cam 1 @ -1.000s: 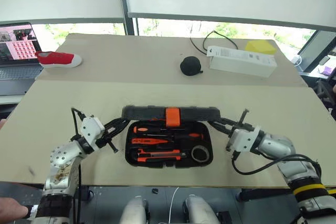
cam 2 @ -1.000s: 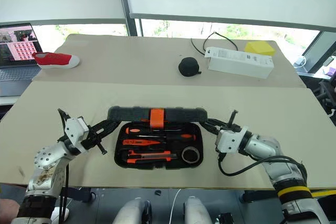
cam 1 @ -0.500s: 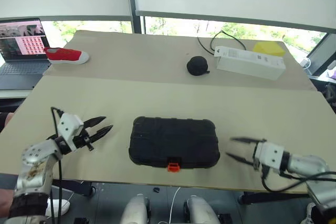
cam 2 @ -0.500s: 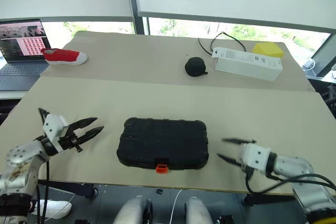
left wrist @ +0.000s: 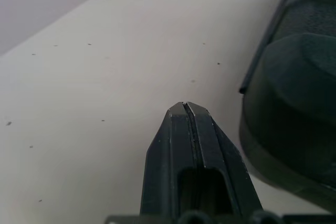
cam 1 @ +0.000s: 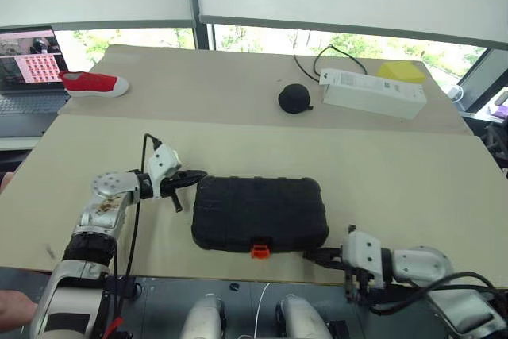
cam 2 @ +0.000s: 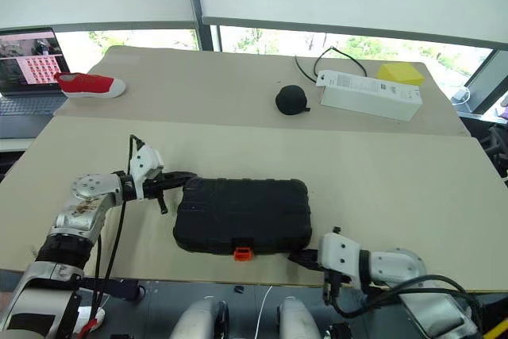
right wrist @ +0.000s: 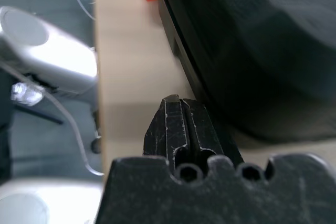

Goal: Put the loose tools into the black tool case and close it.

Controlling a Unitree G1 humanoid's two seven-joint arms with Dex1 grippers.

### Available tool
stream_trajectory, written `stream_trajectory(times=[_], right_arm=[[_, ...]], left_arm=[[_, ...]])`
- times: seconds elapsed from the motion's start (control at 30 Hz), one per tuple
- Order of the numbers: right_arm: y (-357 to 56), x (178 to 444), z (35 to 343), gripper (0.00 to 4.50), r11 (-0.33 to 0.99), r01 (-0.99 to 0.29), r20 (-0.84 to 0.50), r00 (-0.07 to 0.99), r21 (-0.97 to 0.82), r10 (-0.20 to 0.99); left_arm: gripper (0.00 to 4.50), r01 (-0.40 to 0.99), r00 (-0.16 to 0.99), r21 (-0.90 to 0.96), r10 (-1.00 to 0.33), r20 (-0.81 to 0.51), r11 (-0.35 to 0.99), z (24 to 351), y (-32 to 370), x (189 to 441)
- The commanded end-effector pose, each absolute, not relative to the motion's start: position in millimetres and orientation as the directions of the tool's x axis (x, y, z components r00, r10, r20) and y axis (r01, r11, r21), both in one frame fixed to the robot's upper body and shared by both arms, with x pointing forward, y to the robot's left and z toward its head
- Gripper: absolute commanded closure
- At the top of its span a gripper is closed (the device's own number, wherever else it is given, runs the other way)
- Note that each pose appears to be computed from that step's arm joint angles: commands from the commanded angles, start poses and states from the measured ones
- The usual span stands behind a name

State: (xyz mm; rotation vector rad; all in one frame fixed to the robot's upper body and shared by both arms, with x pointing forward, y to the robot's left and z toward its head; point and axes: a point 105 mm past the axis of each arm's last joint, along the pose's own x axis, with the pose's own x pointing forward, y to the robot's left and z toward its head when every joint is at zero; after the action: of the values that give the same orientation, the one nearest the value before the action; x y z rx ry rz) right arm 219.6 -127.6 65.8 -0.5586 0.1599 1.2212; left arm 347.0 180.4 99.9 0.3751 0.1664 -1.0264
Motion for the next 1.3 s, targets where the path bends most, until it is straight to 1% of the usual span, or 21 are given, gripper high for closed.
stream_trajectory(times=[0.03,0.17,0.3,0.37,0.5,0.6,0.67,0.73,0.83,0.9,1.0,1.07,1.17,1.3], right_arm=[[-130,255,82,4.43,0.295,-0.842,-0.360,0.475,-0.452,0.803],[-132,287,95,4.43,0.359,-0.781,-0.292,0.551,-0.511,0.782],[-129,313,105,4.43,0.395,-0.749,-0.243,0.582,-0.532,0.776],[-127,320,107,4.43,0.392,-0.747,-0.237,0.580,-0.536,0.780],[-130,325,109,4.43,0.384,-0.751,-0.242,0.573,-0.537,0.783],[-138,321,109,4.43,0.382,-0.771,-0.258,0.560,-0.509,0.787],[-141,312,107,4.43,0.371,-0.798,-0.276,0.535,-0.476,0.798],[-140,300,103,4.43,0.352,-0.837,-0.299,0.493,-0.419,0.817],[-134,282,93,4.43,0.320,-0.879,-0.332,0.437,-0.353,0.836],[-127,275,89,4.43,0.311,-0.892,-0.338,0.418,-0.328,0.843],[-118,270,87,4.43,0.316,-0.895,-0.323,0.413,-0.314,0.851],[-113,270,88,4.43,0.323,-0.893,-0.310,0.417,-0.313,0.855],[-109,270,90,4.43,0.333,-0.888,-0.294,0.425,-0.316,0.856],[-107,272,92,4.43,0.348,-0.879,-0.276,0.440,-0.325,0.855]], left_arm=[[4.50,0.871,0.490,0.166,-0.825,-0.282,0.461,106,181,343],[4.50,0.879,0.473,0.102,-0.826,-0.306,0.466,99,192,326],[4.50,0.863,0.501,0.076,-0.824,-0.264,0.500,101,196,312],[4.50,0.845,0.530,0.073,-0.809,-0.254,0.530,101,199,308],[4.50,0.787,0.616,0.129,-0.758,-0.215,0.603,111,210,310],[4.50,0.766,0.643,0.163,-0.747,-0.170,0.622,131,220,313],[4.50,0.788,0.615,0.153,-0.774,-0.154,0.596,147,219,311],[4.50,0.840,0.542,0.110,-0.829,-0.137,0.531,164,209,306],[4.50,0.907,0.422,0.072,-0.892,-0.164,0.415,173,182,299],[4.50,0.933,0.358,0.078,-0.917,-0.174,0.350,173,161,299],[4.50,0.949,0.313,0.101,-0.934,-0.174,0.299,170,130,306],[4.50,0.947,0.315,0.121,-0.931,-0.182,0.297,165,119,313],[4.50,0.935,0.346,0.162,-0.910,-0.227,0.315,150,108,327],[4.50,0.938,0.338,0.169,-0.905,-0.258,0.302,134,94,332]])
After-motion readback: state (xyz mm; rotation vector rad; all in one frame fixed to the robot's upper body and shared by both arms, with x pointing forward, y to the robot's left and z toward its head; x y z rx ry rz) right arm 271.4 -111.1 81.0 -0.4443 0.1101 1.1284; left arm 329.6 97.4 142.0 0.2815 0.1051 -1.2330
